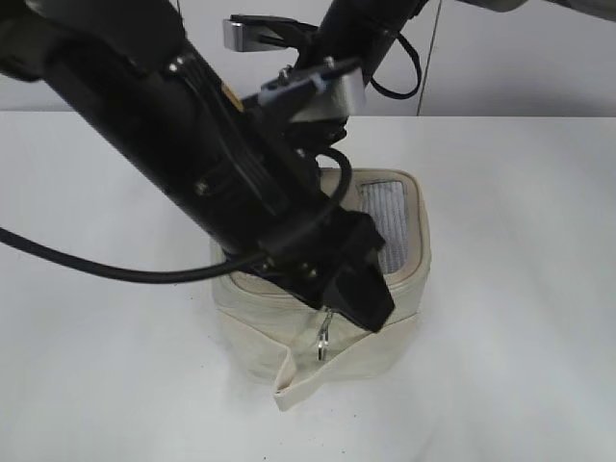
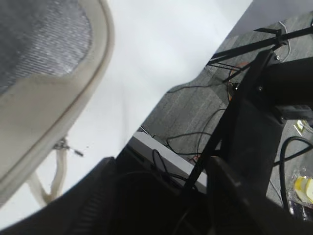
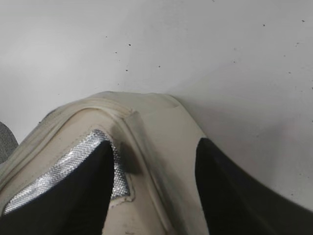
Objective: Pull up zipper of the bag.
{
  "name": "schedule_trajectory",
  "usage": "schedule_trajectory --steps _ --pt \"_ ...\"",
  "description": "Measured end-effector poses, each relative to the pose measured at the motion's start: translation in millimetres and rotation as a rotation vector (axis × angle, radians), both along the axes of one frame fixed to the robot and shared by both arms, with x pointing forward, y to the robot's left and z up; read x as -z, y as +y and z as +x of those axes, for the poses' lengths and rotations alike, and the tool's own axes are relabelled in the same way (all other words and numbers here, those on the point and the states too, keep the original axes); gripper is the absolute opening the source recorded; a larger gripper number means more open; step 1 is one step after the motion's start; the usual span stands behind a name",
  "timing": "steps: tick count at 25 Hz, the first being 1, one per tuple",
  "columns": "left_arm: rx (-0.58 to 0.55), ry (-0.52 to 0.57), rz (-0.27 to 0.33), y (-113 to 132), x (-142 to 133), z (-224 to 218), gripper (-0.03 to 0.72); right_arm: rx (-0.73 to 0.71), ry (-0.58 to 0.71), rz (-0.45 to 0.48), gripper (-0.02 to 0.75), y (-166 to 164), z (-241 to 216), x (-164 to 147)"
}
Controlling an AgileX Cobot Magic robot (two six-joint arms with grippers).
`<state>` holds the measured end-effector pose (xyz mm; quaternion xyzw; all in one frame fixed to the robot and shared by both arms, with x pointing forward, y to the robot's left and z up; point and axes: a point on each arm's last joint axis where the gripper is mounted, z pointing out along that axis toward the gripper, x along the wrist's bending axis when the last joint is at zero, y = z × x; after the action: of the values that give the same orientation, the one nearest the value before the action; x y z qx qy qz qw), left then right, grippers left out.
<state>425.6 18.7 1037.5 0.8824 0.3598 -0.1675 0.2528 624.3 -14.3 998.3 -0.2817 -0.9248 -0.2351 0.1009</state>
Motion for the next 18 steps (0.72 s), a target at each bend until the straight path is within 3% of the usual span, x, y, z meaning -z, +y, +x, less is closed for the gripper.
schedule_trajectory --steps 2,8,12,18 --pt "-0.017 -0.034 -0.009 9 -9 5 0.47 0.016 -0.005 -0.01 0.426 -2 0 -3" --pt "-0.104 -0.222 -0.028 46 -42 25 0.483 0.062 -0.088 -0.043 0.45 -17 0 -34" --pt "-0.17 -0.309 0.009 63 -49 53 0.483 0.158 -0.135 -0.061 0.45 -46 9 -56" --pt "-0.135 -0.409 0.041 57 -52 99 0.483 0.294 -0.123 -0.073 0.45 -102 10 -74"
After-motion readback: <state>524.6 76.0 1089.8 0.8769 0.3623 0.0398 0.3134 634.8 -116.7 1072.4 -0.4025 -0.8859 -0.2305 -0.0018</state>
